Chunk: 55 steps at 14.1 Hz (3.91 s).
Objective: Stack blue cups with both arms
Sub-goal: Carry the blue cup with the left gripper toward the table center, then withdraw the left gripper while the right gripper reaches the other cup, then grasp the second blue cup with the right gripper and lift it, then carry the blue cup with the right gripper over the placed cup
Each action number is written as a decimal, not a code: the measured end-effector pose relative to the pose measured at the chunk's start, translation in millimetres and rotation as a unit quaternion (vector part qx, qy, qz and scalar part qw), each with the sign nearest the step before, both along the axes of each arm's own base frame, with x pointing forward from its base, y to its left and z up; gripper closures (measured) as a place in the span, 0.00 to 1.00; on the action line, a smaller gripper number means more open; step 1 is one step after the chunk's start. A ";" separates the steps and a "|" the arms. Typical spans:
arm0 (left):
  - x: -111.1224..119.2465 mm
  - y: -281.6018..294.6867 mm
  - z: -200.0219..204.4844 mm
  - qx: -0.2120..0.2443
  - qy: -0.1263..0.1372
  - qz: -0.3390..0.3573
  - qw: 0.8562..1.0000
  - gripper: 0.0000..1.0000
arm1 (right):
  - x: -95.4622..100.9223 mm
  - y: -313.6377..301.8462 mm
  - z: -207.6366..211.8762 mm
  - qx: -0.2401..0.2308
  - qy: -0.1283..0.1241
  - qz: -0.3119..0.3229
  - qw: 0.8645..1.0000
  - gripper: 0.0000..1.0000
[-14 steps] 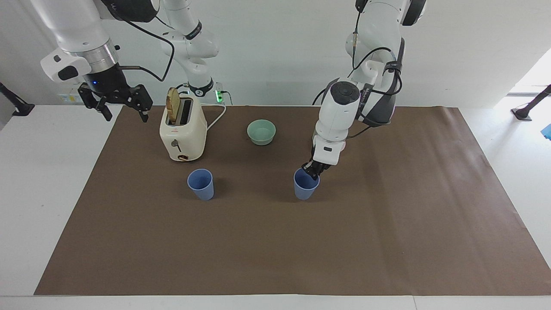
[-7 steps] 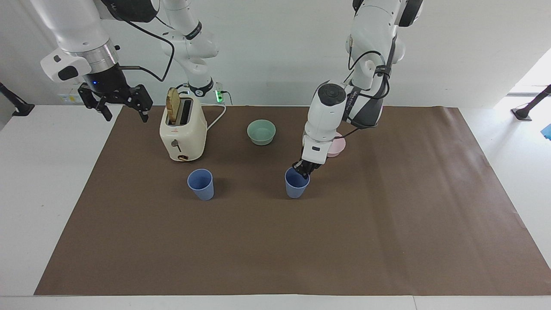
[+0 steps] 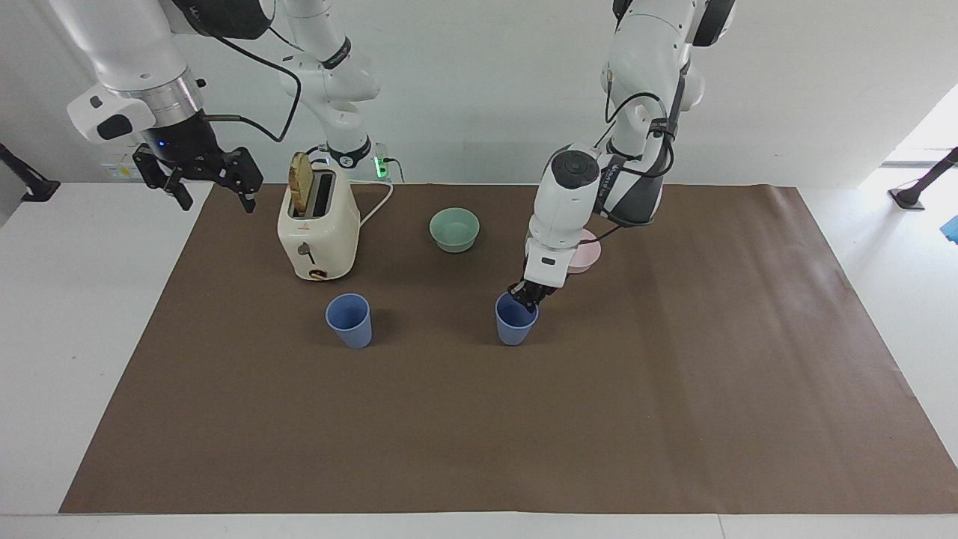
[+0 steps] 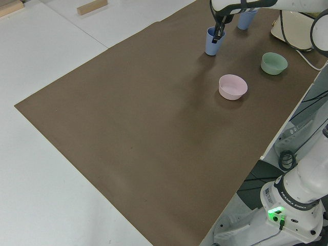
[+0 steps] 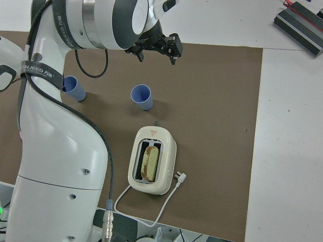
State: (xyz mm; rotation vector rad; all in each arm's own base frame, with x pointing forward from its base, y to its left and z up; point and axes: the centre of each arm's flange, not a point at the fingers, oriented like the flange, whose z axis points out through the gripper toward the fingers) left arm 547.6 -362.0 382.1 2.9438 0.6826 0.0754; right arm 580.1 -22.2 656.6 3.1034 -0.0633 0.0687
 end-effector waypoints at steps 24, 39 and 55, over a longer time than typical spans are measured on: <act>5.3 287.3 186.3 0.061 0.037 -0.315 0.946 0.00 | 44.2 72.5 -232.2 0.030 0.011 0.053 0.998 0.00; -18.0 325.1 293.9 0.046 0.001 -0.287 0.957 0.00 | 44.7 76.2 -308.0 0.031 0.023 0.055 0.998 0.77; -33.7 324.9 301.1 0.041 0.021 -0.290 0.956 0.00 | 45.9 224.5 -104.4 0.082 -0.015 -0.011 0.996 0.96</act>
